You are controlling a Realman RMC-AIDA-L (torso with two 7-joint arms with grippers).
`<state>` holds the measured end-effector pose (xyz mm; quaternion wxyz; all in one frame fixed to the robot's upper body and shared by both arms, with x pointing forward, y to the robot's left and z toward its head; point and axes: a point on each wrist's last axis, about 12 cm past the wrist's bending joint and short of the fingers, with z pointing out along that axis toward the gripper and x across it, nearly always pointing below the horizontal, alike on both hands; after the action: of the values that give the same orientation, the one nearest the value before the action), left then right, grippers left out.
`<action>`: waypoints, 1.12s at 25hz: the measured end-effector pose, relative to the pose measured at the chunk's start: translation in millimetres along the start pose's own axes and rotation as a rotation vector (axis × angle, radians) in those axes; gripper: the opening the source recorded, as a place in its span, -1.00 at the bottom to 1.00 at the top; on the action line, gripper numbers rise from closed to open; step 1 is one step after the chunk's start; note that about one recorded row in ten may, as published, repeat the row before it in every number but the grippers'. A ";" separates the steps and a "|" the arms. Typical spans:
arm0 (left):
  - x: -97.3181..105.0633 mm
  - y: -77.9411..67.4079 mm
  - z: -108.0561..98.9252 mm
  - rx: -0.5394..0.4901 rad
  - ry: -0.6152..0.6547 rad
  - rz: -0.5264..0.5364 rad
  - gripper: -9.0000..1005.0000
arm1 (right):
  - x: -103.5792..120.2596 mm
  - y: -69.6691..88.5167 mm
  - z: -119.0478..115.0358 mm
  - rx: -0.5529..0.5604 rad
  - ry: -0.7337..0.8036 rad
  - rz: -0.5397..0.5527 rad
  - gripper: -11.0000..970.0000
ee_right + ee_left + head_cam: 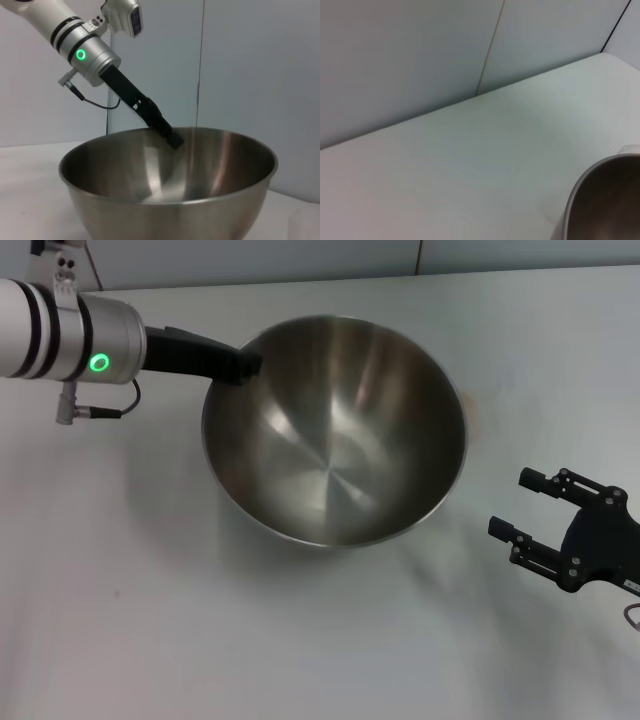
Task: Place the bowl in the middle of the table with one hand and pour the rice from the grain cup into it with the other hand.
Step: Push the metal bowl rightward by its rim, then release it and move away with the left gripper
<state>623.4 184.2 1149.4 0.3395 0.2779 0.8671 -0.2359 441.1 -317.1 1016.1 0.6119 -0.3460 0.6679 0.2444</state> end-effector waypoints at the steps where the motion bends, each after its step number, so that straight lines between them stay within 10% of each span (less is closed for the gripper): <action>1: 0.8 -0.1 0.9 0.000 0.003 -0.001 -0.91 | 0.0 0.1 -0.1 0.000 0.000 0.000 0.38; 28: 14.4 1.9 19.3 0.006 0.020 -0.021 -0.91 | -0.3 -0.2 0.5 -0.001 -0.002 -0.018 0.37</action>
<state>624.6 178.7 1125.9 0.3277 0.2719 0.8726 -0.2394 441.5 -316.8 1016.4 0.6144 -0.3522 0.6641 0.2397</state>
